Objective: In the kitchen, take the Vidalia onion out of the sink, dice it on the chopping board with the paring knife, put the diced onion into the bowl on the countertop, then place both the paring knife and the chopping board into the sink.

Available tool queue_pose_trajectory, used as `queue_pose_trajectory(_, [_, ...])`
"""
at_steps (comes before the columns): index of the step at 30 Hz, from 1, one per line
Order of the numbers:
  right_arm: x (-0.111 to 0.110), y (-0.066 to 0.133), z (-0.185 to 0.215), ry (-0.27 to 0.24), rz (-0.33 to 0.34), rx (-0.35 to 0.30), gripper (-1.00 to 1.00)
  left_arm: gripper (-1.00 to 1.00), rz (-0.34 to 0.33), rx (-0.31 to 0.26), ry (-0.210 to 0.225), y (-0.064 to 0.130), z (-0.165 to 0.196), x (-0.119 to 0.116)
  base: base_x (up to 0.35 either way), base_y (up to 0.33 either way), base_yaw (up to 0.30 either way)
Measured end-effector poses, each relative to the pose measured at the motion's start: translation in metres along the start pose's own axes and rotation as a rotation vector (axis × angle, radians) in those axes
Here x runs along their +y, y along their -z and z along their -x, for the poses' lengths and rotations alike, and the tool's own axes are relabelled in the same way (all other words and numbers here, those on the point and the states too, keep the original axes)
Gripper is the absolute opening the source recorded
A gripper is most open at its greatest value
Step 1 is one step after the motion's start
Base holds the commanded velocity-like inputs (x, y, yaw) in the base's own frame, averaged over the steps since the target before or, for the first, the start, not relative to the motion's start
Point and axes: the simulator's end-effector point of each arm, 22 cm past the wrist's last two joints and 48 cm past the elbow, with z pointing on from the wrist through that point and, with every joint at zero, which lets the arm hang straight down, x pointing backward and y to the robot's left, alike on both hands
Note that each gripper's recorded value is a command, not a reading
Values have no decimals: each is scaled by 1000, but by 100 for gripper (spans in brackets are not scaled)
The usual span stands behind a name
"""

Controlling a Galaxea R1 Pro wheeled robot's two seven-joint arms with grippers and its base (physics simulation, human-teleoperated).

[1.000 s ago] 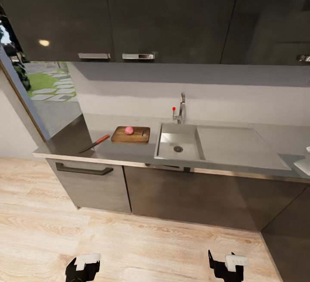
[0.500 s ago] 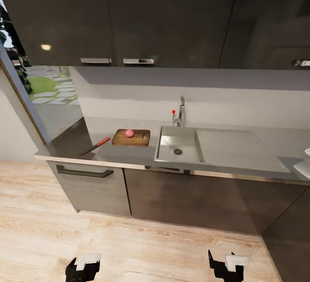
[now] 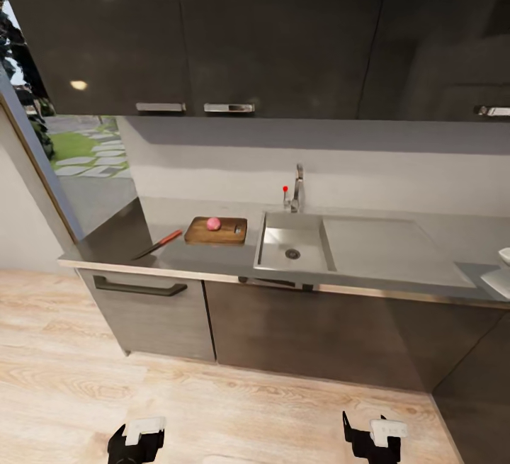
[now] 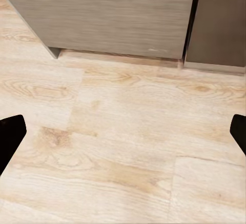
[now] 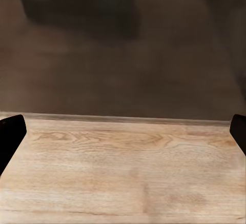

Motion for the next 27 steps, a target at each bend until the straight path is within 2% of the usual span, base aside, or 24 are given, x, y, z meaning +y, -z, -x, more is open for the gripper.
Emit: queue_pose_trajectory(27, [1,0,20,-5,1,-42,100,100,1,-42,9,3,21,1,0,0,0])
